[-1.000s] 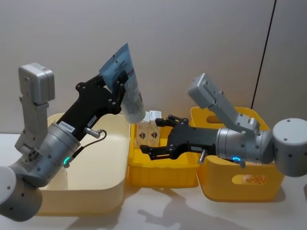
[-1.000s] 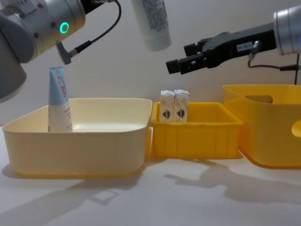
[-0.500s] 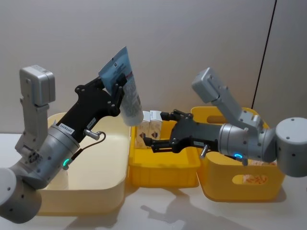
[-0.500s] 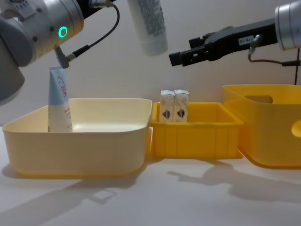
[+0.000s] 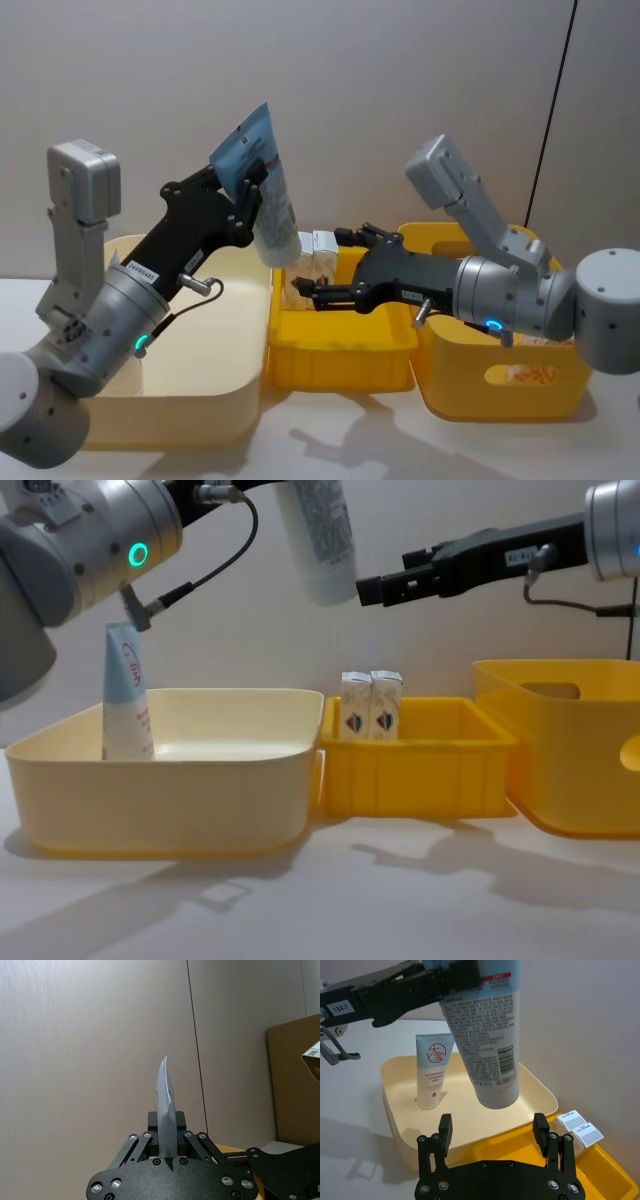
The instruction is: Bimanual collaborative sorting of washing and personal care products
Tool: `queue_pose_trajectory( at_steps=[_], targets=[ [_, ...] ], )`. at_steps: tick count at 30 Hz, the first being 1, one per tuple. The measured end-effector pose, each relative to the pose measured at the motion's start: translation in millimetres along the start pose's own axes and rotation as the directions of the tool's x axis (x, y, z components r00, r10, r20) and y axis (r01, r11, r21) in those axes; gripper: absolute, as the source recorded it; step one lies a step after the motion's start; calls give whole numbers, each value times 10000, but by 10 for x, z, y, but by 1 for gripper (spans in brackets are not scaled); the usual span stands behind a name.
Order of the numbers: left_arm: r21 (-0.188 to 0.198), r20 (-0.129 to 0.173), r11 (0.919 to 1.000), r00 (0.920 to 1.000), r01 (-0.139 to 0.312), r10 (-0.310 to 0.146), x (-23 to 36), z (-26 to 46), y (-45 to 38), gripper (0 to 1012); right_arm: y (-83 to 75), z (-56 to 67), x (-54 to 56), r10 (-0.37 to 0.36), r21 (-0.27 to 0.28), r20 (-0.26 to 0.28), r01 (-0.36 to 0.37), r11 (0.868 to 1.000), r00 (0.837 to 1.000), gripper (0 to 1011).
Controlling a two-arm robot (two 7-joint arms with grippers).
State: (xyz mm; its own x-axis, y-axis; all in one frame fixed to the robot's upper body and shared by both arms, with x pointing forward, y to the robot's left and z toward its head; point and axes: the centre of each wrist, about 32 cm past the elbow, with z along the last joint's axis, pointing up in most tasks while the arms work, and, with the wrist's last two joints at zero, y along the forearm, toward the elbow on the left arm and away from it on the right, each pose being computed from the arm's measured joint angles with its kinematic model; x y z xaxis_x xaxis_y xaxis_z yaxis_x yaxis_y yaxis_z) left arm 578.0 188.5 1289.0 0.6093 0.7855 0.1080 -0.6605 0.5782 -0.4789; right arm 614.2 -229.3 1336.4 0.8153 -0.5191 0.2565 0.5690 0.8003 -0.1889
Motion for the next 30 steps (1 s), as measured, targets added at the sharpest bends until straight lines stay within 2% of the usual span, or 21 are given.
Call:
queue_pose_trajectory(
  at_steps=[30],
  targets=[
    [183, -424, 9989, 9982, 439, -431, -108, -71, -41, 186, 284, 122, 1, -106, 243, 80, 104, 9997, 9999, 1001]
  ],
)
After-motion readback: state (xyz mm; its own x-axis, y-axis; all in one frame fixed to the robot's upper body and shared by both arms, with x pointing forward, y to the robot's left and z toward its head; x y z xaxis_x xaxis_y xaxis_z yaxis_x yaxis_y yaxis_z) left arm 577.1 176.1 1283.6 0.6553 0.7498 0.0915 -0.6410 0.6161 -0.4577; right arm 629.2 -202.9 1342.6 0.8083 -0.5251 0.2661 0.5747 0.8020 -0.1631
